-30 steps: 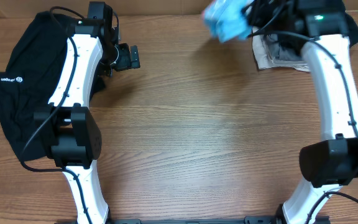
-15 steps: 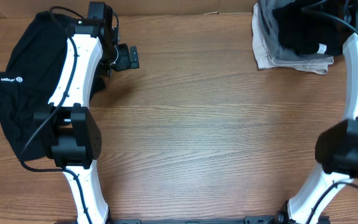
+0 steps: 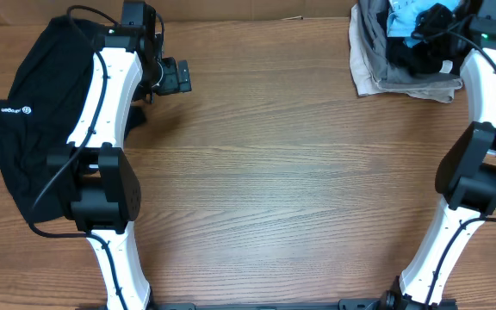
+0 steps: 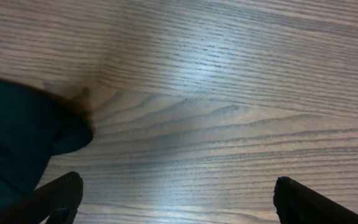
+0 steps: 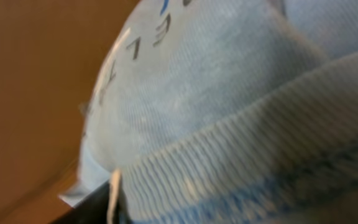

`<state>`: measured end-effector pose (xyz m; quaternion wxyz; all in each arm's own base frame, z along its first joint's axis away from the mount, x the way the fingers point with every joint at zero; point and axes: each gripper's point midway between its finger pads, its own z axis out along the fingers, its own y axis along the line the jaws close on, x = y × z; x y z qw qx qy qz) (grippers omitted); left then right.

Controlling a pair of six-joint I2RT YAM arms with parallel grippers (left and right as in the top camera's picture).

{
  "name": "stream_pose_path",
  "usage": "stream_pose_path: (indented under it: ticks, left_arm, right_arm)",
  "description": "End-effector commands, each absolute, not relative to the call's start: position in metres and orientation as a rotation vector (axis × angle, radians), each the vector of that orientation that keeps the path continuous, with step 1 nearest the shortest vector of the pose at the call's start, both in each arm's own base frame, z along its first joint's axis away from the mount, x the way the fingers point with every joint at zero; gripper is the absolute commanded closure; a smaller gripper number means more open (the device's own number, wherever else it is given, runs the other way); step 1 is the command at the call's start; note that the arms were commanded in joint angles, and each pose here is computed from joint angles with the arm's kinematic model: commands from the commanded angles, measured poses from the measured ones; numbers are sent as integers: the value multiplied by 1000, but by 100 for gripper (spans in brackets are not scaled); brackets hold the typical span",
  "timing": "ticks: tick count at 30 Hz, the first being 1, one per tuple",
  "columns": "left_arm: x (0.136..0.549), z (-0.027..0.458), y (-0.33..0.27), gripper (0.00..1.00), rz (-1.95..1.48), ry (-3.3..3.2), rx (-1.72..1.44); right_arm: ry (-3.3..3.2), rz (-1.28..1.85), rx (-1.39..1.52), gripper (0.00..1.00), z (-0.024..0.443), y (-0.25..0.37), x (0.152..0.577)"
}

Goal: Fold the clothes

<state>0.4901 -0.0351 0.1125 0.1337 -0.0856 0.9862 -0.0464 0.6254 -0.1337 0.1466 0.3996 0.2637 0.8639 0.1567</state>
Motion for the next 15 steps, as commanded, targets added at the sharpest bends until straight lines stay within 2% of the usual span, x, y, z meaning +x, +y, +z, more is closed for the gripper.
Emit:
stream_pose_path:
  ticks: [1,4,11,15]
  left_arm:
    - [490,110,-36,0,-119,2862,-251]
    - [490,110,-36,0,-119,2862,-251]
    - [490,110,-36,0,-118,2862,-251]
    - [490,110,-36,0,-118,2862,-251]
  right_arm:
    - [2150,350,634,35,191,-158,609]
    - [2147,338,592,25,222,-157,593]
    - [2138,300,501,10,306,-136,538]
    - [2171,337,410,8,337,-113,502]
